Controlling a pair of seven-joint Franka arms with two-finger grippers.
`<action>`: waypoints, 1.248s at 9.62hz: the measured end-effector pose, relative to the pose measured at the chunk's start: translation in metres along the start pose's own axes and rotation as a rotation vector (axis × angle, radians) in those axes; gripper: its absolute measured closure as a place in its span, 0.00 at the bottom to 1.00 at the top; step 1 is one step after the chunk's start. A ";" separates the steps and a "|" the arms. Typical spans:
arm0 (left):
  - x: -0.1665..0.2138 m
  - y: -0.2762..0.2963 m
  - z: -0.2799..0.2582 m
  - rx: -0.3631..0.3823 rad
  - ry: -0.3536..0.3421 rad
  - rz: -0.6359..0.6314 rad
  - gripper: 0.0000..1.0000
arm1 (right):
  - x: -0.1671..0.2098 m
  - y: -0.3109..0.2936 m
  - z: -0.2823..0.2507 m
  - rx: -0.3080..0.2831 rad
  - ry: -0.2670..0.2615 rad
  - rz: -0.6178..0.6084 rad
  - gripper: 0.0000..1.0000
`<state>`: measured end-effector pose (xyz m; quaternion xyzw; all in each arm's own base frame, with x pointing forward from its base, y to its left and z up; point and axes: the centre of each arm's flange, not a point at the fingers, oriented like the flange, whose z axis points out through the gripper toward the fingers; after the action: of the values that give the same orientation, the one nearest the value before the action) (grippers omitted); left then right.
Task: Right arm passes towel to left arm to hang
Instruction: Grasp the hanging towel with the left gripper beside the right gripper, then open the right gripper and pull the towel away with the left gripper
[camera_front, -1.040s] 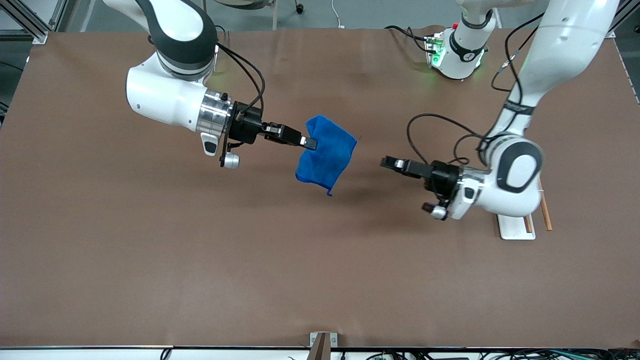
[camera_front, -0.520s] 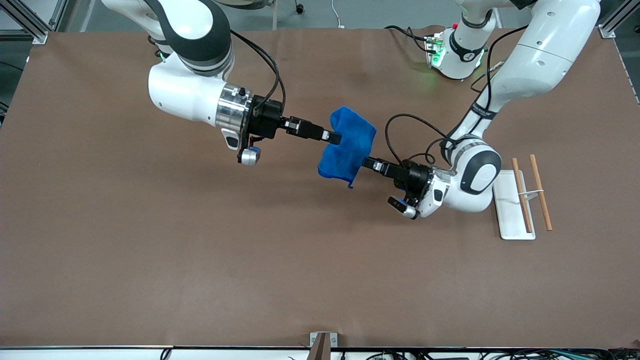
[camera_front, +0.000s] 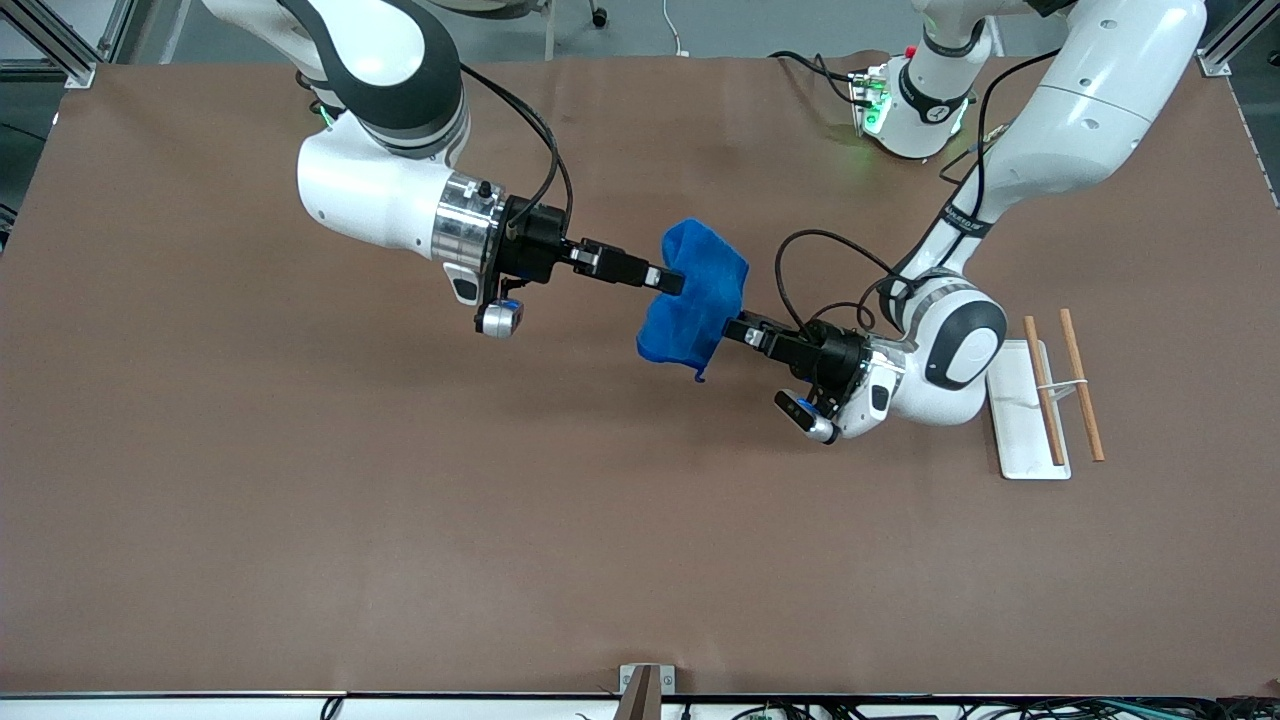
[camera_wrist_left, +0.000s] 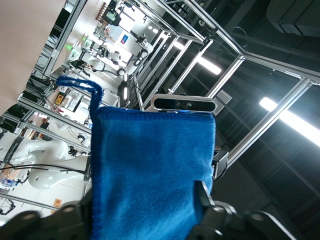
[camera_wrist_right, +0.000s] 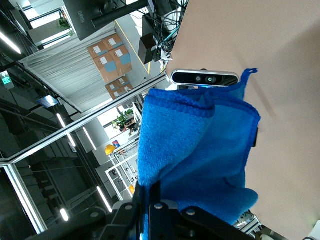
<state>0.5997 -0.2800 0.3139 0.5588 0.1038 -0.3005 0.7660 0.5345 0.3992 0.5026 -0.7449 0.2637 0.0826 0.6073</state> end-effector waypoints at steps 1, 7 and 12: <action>0.000 0.006 -0.003 -0.003 0.004 0.009 0.31 | 0.000 0.000 0.000 0.001 0.000 0.000 0.95; 0.000 0.031 -0.028 -0.003 0.033 0.025 0.97 | 0.000 0.000 0.001 0.000 -0.001 0.000 0.95; -0.019 0.104 -0.052 0.185 0.098 -0.079 0.97 | 0.020 0.007 -0.013 -0.014 0.040 -0.005 0.48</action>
<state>0.6537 -0.2052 0.3871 0.6364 0.1349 -0.3111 0.6928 0.5459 0.3805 0.4910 -0.7514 0.2733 0.0680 0.5968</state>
